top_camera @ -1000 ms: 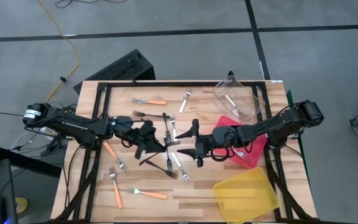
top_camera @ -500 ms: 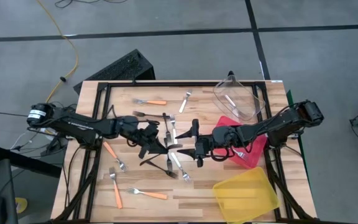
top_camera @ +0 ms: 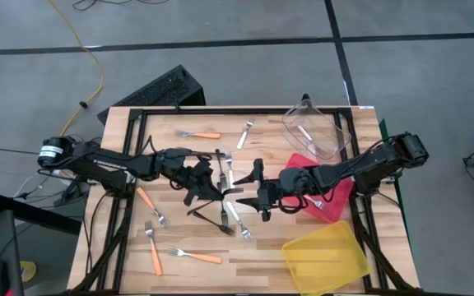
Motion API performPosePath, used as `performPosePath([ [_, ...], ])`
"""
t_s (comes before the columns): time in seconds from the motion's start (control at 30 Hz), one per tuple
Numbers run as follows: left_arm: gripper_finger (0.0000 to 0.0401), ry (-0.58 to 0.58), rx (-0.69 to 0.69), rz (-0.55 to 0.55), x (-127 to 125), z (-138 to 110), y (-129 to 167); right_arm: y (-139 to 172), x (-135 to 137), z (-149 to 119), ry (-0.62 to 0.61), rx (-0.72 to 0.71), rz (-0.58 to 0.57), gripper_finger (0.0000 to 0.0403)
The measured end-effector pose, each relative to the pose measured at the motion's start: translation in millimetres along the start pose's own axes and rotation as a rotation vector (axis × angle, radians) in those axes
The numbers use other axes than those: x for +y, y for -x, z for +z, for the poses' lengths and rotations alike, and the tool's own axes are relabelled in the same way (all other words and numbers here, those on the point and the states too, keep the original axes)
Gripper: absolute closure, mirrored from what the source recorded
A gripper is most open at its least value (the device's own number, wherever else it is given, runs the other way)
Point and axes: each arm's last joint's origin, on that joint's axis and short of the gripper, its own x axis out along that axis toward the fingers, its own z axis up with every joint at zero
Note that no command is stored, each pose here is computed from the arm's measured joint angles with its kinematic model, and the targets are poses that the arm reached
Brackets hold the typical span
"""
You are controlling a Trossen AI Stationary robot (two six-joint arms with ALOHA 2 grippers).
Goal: Sort silverware by color (type)
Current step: Put the black fork into the yellow bin
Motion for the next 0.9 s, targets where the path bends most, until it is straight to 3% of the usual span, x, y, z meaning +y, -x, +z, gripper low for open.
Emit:
performPosePath([
  [0.2, 0.0395, 0.003, -0.005, 0.000, 0.3, 0.7, 0.3, -0.1, -0.1, -1.1, -0.015, 0.010, 0.002, 0.0141],
  [0.63, 0.0395, 0.002, -0.009, 0.004, 0.9, 1.3, 0.6, -0.4, -1.4, -2.8, -0.019, 0.020, -0.001, 0.0332],
  [0.77, 0.0395, 0.008, -0.008, 0.009, 1.3, 1.0, 0.6, -0.5, -1.8, -2.7, -0.014, 0.022, -0.007, 0.0377],
  [0.9, 0.0395, 0.006, -0.008, 0.012, 1.7, 0.8, 0.6, -0.6, -2.1, -3.4, -0.024, 0.032, -0.011, 0.0384],
])
